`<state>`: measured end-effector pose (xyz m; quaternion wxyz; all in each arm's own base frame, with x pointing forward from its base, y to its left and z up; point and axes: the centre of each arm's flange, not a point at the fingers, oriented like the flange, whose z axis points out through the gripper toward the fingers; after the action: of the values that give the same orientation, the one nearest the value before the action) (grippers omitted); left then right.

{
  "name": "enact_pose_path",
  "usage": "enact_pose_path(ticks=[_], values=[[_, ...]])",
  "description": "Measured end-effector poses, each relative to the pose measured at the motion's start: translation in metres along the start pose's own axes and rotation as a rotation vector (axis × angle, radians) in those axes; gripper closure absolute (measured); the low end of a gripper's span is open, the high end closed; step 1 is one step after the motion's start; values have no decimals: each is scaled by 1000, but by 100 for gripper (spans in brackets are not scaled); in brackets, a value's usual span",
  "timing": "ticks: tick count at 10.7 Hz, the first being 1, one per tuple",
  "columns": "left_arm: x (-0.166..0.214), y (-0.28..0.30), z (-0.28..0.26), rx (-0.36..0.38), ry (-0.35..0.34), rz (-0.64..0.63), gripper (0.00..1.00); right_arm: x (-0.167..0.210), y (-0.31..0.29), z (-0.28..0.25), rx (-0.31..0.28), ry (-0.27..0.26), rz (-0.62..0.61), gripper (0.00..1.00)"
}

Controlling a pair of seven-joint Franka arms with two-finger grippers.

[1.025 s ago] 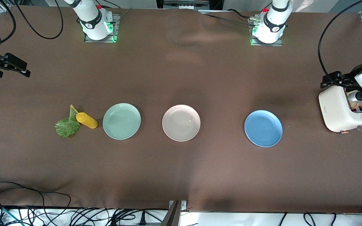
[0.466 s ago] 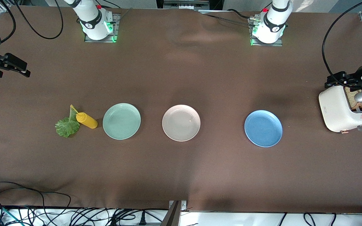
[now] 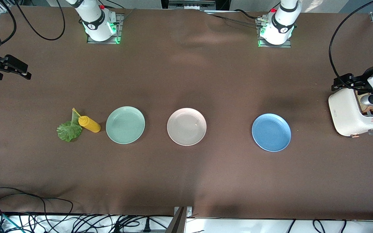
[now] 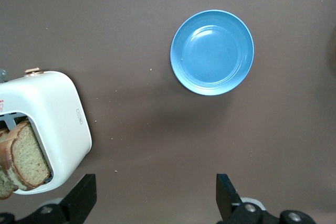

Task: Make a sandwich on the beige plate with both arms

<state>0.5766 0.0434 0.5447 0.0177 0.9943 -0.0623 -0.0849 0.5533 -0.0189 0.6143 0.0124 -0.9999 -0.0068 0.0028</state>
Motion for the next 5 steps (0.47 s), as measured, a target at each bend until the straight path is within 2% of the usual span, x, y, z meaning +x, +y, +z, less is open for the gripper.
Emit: enact_pose_path(ticks=[5], values=[[0, -6, 2, 8, -1, -9, 0, 0, 0, 0, 0, -1, 0, 0]])
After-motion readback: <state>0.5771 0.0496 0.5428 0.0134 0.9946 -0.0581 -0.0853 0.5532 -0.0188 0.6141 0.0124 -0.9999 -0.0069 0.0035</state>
